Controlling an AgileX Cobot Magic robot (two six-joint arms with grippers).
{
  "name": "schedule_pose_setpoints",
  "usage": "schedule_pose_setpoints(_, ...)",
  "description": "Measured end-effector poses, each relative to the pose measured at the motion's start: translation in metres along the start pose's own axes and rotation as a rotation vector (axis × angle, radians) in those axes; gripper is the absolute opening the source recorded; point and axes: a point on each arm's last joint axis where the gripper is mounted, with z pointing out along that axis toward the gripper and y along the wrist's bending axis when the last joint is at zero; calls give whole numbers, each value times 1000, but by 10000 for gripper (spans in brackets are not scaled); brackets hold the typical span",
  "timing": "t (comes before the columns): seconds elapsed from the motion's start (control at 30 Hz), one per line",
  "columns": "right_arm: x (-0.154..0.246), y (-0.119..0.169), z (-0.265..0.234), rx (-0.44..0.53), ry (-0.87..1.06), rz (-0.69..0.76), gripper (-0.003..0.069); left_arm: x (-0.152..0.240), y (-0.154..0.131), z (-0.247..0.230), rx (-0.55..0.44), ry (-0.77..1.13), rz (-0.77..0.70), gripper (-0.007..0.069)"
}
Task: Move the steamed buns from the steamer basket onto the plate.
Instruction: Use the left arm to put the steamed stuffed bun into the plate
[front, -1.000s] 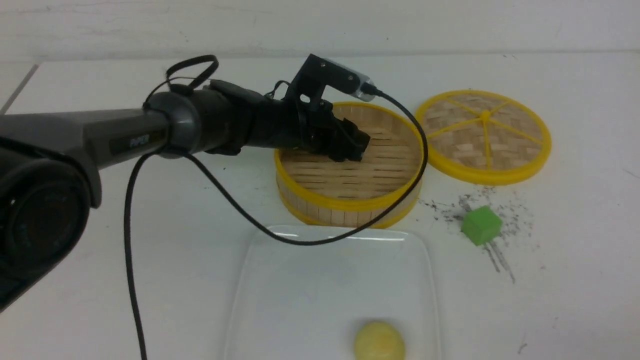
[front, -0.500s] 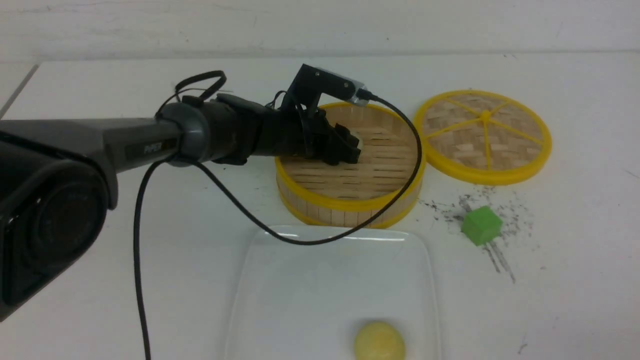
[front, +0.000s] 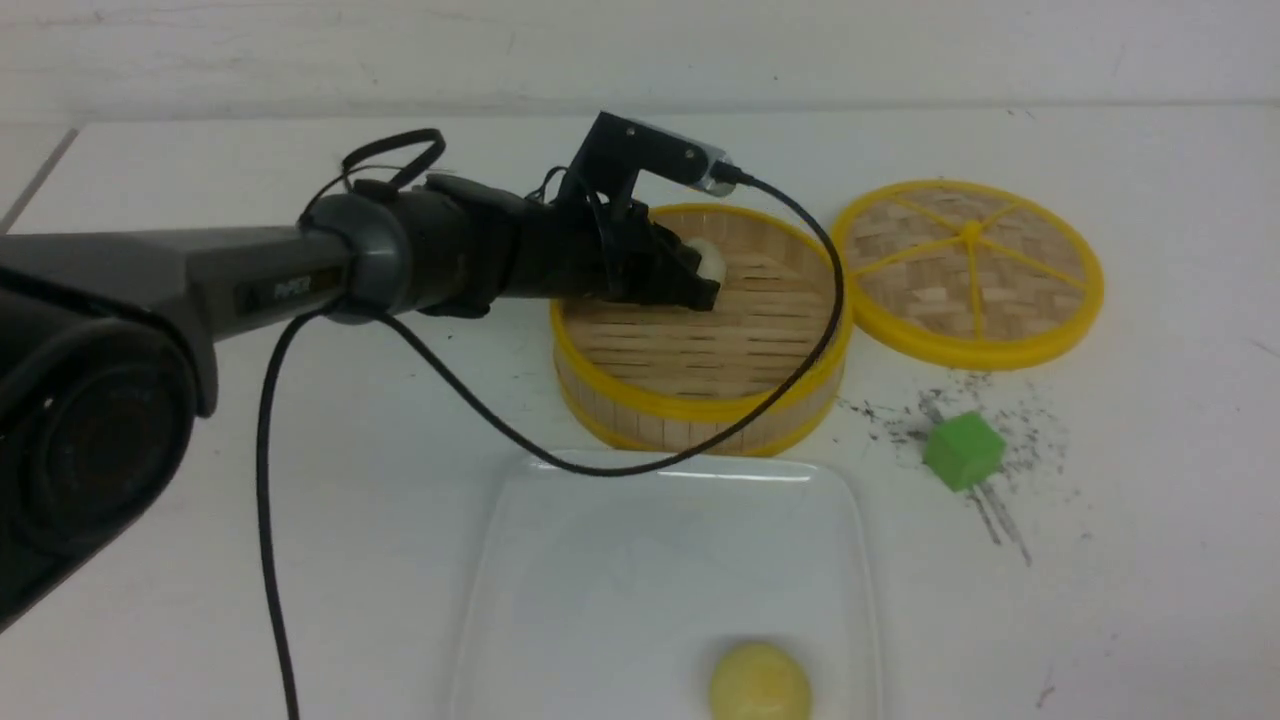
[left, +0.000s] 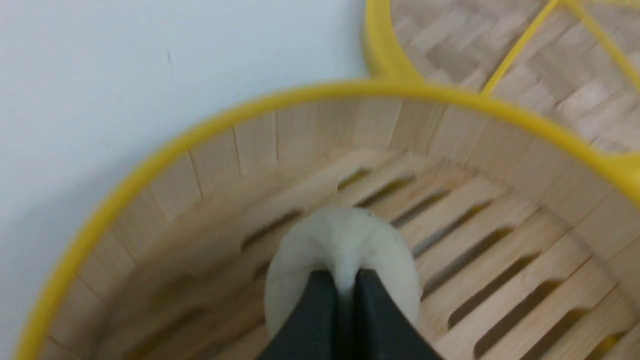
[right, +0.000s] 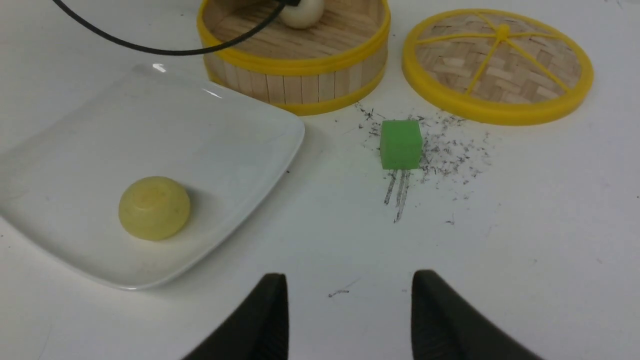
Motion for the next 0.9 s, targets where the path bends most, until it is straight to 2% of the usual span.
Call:
schedule_pose_setpoints(0.1, 0, 0, 0, 0, -1, 0, 347, -21, -3, -19, 1, -46, 21, 26)
schedule_pose_setpoints(0.23, 0, 0, 0, -2, -3, 2, 347, -63, -14, -70, 31, -104, 97, 26)
schedule_pose_setpoints(0.33, -1, 0, 0, 1, -11, 1, 347, -77, -20, -107, 46, -78, 101, 26)
schedule_pose_setpoints(0.43, -3, 0, 0, 4, -28, 1, 347, -79, -20, -138, 48, 5, 70, 26)
schedule_pose_setpoints(0.57, -5, -1, 0, 8, -50, 2, 347, -72, -16, -189, -33, 239, -22, 27)
schedule_pose_setpoints(0.6, -5, -1, 0, 8, -50, 2, 347, -72, -16, -190, -37, 251, -26, 27)
schedule_pose_setpoints(0.67, -5, -1, 0, 9, -57, 2, 347, -63, -20, -210, -51, 392, -85, 27)
schedule_pose_setpoints(0.83, -6, -1, 0, 11, -67, 2, 347, -46, -38, -231, 58, 567, -185, 27)
schedule_pose_setpoints(0.87, -7, -1, 0, 9, -72, 4, 347, -36, -51, -236, 139, 604, -219, 27)
schedule_pose_setpoints(0.9, -7, -1, 0, 7, -75, 6, 347, -33, -58, -238, 169, 611, -222, 27)
